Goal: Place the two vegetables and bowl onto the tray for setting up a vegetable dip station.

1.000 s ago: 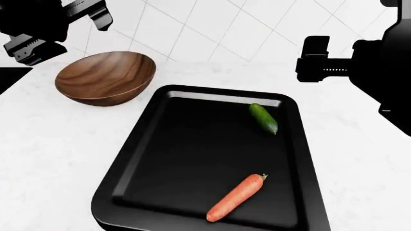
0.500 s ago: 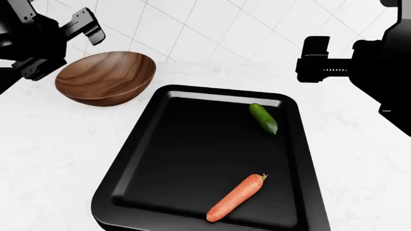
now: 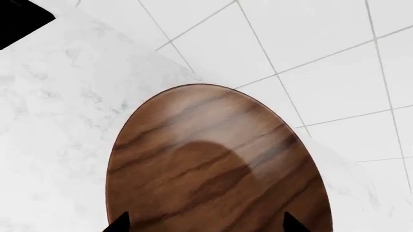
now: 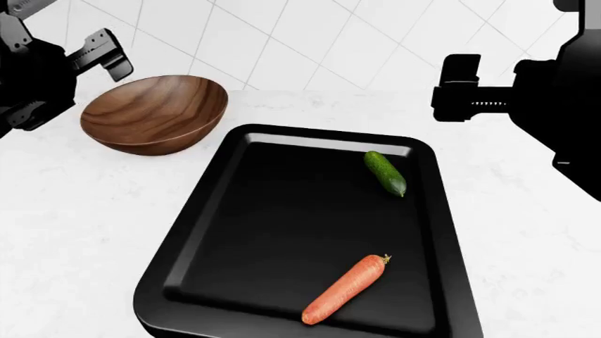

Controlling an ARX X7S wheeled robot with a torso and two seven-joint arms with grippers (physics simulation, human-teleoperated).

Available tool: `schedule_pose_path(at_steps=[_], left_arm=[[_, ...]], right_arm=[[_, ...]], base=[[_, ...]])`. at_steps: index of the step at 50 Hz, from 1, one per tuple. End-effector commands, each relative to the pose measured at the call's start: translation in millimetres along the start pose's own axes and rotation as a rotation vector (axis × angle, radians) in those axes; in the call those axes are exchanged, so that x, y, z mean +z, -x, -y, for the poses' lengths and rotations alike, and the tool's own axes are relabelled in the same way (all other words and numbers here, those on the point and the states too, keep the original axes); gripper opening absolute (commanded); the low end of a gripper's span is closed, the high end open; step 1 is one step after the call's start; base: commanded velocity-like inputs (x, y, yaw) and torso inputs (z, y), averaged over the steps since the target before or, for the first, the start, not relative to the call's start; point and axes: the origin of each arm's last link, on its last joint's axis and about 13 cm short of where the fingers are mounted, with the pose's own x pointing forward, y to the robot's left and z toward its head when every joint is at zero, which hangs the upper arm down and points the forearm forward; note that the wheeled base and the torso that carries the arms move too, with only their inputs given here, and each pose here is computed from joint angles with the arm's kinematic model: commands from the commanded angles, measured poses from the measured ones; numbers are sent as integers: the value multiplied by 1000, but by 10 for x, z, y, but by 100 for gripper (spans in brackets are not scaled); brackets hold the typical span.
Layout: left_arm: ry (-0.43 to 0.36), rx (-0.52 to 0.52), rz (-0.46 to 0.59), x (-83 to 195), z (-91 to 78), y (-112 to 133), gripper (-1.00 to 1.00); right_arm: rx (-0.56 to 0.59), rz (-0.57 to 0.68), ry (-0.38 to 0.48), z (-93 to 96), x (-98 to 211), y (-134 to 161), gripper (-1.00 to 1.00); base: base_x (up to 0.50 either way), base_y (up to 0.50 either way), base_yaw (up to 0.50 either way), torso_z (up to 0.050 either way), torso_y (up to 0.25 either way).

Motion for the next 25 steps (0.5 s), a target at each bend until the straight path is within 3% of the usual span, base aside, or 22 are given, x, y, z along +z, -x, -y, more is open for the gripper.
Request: schedule_pose_path(at_steps=[1,17,25], left_arm=[[7,17,-9,-35,-78,-47,100],[49,60,-10,-85,-289,-51,100],[57,63,-33,-186,-311,-137,100]], right_arm=[[0,-1,0,-2,4,5,100],[-1,-2,1,2,-3,-5,100],[0,-2,1,4,-8,-3,100]], base=[[0,0,0,0,0],[0,0,0,0,0],[0,0,0,0,0]])
